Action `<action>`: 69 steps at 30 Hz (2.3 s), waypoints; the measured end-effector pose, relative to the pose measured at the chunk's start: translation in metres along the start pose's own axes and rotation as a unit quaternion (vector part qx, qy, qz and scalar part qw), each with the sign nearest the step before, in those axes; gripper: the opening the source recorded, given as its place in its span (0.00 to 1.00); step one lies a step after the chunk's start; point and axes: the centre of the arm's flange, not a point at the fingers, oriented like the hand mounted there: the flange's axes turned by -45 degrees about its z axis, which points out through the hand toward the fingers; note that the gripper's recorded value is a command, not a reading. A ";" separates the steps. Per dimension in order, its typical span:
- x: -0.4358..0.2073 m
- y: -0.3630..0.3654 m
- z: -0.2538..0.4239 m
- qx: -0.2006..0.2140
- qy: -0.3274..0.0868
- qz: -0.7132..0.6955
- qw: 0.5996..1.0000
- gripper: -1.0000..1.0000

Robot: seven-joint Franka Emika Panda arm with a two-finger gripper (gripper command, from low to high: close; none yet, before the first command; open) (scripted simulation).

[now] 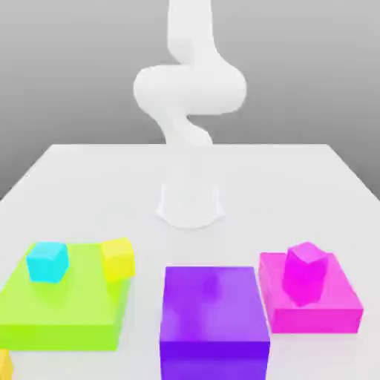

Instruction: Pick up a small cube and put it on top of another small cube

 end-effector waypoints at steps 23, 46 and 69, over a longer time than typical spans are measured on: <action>-0.099 0.193 0.339 0.050 -0.240 -0.039 0.969 0.50; -0.279 0.298 0.483 0.024 -0.360 -0.092 0.928 0.00; -0.249 -0.165 0.315 0.233 -0.313 -0.499 0.773 0.00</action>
